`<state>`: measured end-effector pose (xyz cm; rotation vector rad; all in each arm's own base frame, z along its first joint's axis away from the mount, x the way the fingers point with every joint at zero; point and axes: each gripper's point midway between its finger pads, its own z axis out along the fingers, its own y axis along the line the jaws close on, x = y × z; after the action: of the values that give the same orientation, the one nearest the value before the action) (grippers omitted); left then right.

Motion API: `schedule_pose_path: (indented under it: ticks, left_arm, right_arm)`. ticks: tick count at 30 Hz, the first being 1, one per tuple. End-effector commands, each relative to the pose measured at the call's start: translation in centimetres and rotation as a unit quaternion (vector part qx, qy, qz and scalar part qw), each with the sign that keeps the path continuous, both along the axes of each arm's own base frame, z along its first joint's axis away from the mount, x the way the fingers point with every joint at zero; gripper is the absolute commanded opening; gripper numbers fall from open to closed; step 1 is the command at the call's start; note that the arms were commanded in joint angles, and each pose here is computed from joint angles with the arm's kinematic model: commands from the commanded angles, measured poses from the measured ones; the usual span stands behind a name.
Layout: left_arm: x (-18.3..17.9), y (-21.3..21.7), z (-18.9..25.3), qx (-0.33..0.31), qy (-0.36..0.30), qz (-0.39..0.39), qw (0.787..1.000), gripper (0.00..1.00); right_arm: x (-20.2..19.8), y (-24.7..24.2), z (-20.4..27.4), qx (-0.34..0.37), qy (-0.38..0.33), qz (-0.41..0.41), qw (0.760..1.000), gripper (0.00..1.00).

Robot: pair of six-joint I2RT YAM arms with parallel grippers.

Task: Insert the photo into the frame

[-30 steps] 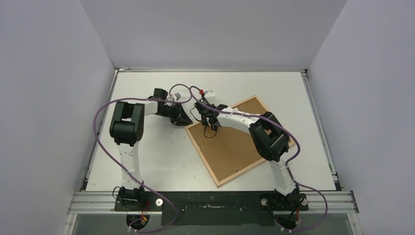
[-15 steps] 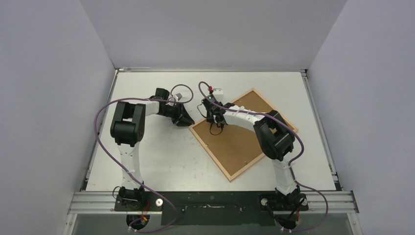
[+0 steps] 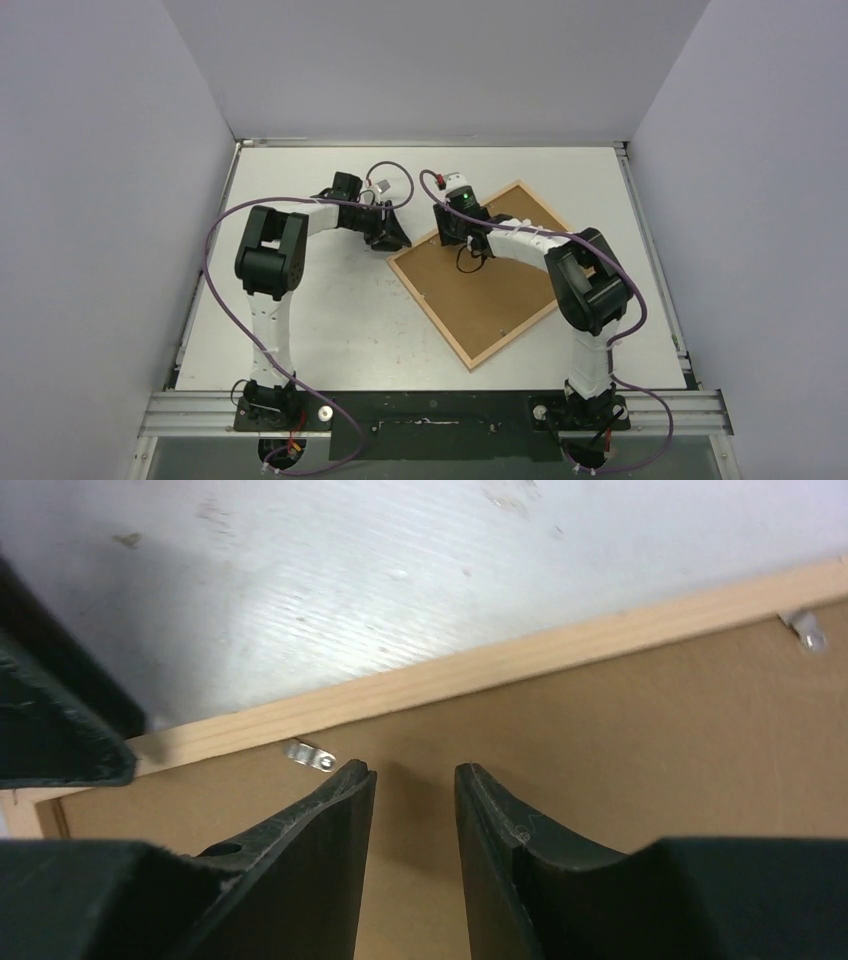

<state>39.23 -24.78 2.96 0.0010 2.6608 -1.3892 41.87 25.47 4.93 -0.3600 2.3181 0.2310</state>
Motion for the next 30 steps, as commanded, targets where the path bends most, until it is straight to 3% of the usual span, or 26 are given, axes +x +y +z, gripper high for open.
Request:
schedule_pose_path:
  ticks: [1,11,24,30]
  left_arm:
    - [0.8,-0.3,-1.4,0.049,-0.064,-0.031,0.996,0.38]
    - [-1.1,0.0,-2.5,0.058,-0.050,-0.046,0.996,0.31]
    - [-2.3,-0.6,-2.9,0.034,-0.006,-0.050,0.998,0.27]
    - [-2.1,-1.1,-1.6,0.010,-0.013,-0.058,0.998,0.31]
  right_arm:
    - [1.6,2.5,2.2,-0.002,-0.101,0.109,0.989,0.37]
    - [0.8,4.4,0.3,-0.013,-0.150,0.223,0.963,0.36]
    - [-0.3,4.1,-1.1,-0.070,-0.173,0.254,0.949,0.37]
    - [-0.9,4.4,-1.0,-0.054,-0.172,0.266,0.947,0.38]
